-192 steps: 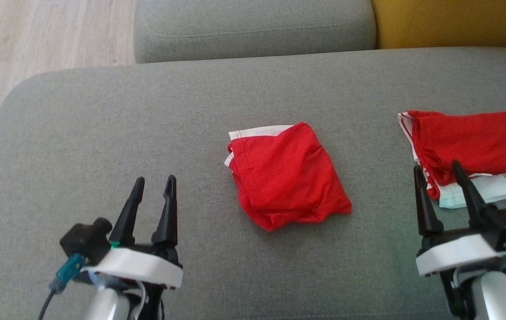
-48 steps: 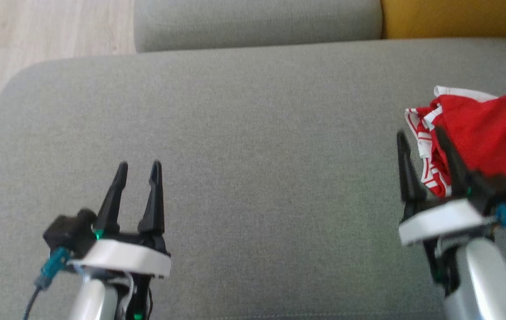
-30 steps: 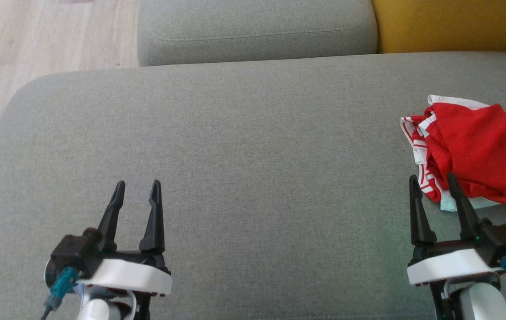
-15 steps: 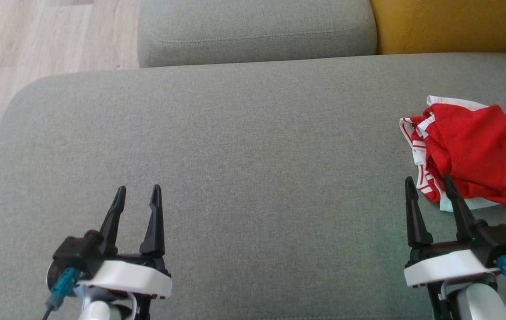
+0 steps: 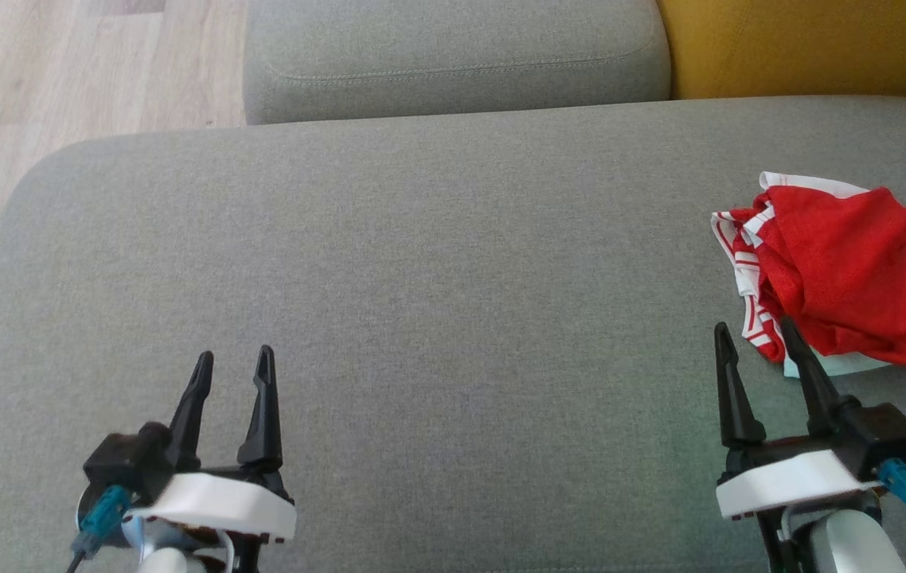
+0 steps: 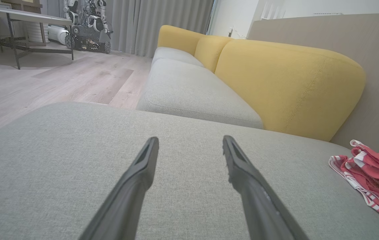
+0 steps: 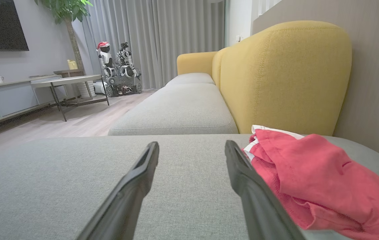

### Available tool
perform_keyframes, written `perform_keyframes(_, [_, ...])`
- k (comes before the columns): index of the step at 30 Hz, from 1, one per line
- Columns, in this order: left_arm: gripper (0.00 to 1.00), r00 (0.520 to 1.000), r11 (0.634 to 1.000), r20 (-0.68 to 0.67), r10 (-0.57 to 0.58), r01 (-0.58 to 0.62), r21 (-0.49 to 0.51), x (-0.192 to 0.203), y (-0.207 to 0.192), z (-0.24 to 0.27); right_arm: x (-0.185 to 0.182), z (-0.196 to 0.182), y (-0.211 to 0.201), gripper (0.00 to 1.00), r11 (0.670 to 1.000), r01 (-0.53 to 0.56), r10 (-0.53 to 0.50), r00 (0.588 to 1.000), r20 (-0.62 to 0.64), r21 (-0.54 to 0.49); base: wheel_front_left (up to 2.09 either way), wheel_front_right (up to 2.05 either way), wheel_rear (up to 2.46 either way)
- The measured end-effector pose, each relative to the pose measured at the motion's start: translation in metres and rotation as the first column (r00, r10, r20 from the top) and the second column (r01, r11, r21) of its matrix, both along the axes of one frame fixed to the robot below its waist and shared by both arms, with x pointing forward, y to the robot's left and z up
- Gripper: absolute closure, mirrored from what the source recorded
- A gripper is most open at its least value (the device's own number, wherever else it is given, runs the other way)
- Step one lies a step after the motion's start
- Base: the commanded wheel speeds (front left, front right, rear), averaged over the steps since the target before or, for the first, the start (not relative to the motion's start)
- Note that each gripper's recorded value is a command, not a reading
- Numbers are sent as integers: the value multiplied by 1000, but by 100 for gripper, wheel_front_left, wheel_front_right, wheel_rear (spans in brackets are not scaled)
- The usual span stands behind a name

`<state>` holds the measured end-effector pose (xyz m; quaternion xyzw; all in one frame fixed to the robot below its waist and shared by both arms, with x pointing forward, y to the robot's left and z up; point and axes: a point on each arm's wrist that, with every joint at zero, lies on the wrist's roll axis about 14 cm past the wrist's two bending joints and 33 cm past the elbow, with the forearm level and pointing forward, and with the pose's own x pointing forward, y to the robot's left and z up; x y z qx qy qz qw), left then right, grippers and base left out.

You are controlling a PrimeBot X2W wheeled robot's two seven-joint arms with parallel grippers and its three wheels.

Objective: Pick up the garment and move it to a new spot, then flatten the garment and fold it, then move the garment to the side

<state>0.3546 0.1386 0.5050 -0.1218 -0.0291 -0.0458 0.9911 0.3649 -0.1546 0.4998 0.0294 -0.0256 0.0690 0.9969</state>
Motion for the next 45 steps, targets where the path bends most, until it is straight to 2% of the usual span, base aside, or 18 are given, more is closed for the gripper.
perform_keyframes(11, [0,1000,999,-12,0,-1,-40,0,1,-3,-1,-4,0,0,1000,-3,3,1000,-12,-25,0,0,0])
perform_keyframes(12, [100,999,999,-33,-2,1,-38,-1,0,-9,-2,-10,0,100,1000,-3,3,1000,-29,-24,0,0,0])
perform_keyframes(18, [100,986,999,-169,7,-15,-50,-21,3,-50,-23,-48,-2,100,1000,8,-8,988,-153,-1,0,0,0])
perform_keyframes(32, [100,977,981,-212,12,-53,-186,-19,7,-54,-20,-48,-9,100,984,69,-38,982,-185,165,0,0,0])
perform_keyframes(45, [100,971,946,-238,24,-99,-307,-14,16,-54,-19,-50,-15,100,942,126,-58,974,-219,311,0,0,0])
